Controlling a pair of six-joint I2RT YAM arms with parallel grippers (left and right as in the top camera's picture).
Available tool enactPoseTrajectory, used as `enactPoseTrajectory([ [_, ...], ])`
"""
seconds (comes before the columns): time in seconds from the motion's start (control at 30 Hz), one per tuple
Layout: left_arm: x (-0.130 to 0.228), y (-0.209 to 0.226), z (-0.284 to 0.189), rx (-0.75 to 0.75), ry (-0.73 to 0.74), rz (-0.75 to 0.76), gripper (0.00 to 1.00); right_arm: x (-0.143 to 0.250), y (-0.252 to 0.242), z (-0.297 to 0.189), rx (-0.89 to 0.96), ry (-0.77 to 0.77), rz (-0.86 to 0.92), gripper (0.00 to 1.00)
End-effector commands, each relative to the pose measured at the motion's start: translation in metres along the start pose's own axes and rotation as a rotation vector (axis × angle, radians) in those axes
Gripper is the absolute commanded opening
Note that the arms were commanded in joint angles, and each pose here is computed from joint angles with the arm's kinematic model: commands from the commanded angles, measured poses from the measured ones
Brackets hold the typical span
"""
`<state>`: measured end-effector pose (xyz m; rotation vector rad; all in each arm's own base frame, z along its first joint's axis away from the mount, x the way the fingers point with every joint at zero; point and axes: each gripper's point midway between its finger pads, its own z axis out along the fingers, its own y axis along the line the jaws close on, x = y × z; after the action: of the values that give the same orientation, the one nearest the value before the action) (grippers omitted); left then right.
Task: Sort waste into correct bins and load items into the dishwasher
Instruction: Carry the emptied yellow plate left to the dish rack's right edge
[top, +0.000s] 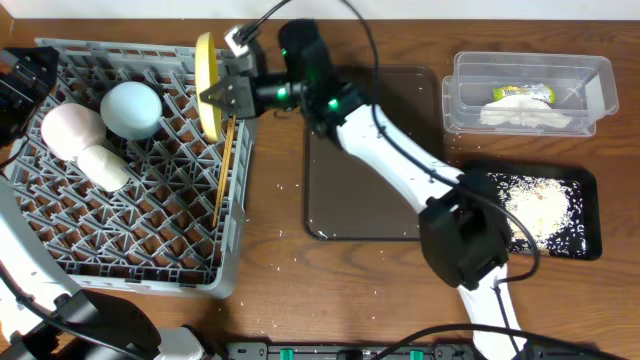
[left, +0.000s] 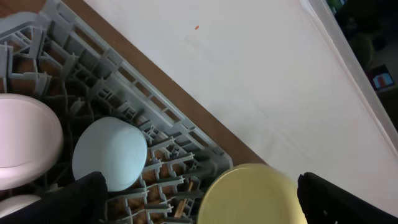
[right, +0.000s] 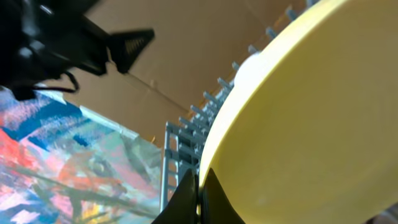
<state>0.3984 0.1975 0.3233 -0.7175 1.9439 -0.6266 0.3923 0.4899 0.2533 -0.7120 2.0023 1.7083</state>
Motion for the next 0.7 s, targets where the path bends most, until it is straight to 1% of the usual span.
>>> enactPoseTrajectory([
  [0.0,-0.003,-0.005,-0.006,-0.001,-0.018,0.035,0.98,-0.002,-0.003,0.006,0.035,-0.024,-0.026,0.01],
  [0.07,-0.003,-0.005,-0.006,-0.001,-0.018,0.034,0.98,-0.002,-0.013,0.008,0.092,-0.041,-0.007,0.01],
  [0.1,-0.003,-0.005,-0.006,-0.001,-0.018,0.034,0.99,-0.002,-0.017,0.007,0.117,-0.048,0.0,0.04],
  [0.23,-0.003,-0.005,-0.006,-0.001,-0.018,0.034,0.98,-0.001,-0.032,0.005,0.193,-0.056,-0.009,0.09],
  [0.27,-0.003,-0.005,-0.006,-0.001,-0.018,0.034,0.99,-0.001,-0.033,0.005,0.199,-0.058,-0.009,0.12],
  [0.3,-0.003,-0.005,-0.006,-0.001,-0.018,0.034,0.98,-0.001,-0.033,0.005,0.199,-0.058,-0.009,0.19],
  [0.33,-0.003,-0.005,-0.006,-0.001,-0.018,0.034,0.99,-0.001,-0.033,0.005,0.199,-0.058,-0.008,0.33],
  [0.37,-0.003,-0.005,-0.006,-0.001,-0.018,0.034,0.99,-0.001,-0.033,0.005,0.199,-0.057,-0.008,0.43],
  [0.4,-0.003,-0.005,-0.006,-0.001,-0.018,0.034,0.98,-0.001,-0.033,0.004,0.198,-0.059,-0.009,0.49],
  [0.47,-0.003,-0.005,-0.006,-0.001,-0.018,0.034,0.99,-0.006,-0.031,0.002,0.196,-0.067,-0.015,0.51],
  [0.57,-0.003,-0.005,-0.006,-0.001,-0.018,0.034,0.98,-0.026,-0.024,-0.013,0.199,-0.107,-0.036,0.53],
  [0.63,-0.003,-0.005,-0.006,-0.001,-0.018,0.034,0.99,-0.045,-0.019,-0.032,0.218,-0.139,-0.067,0.55],
  [0.67,-0.003,-0.005,-0.006,-0.001,-0.018,0.034,0.98,-0.057,-0.019,-0.048,0.258,-0.164,-0.075,0.56],
])
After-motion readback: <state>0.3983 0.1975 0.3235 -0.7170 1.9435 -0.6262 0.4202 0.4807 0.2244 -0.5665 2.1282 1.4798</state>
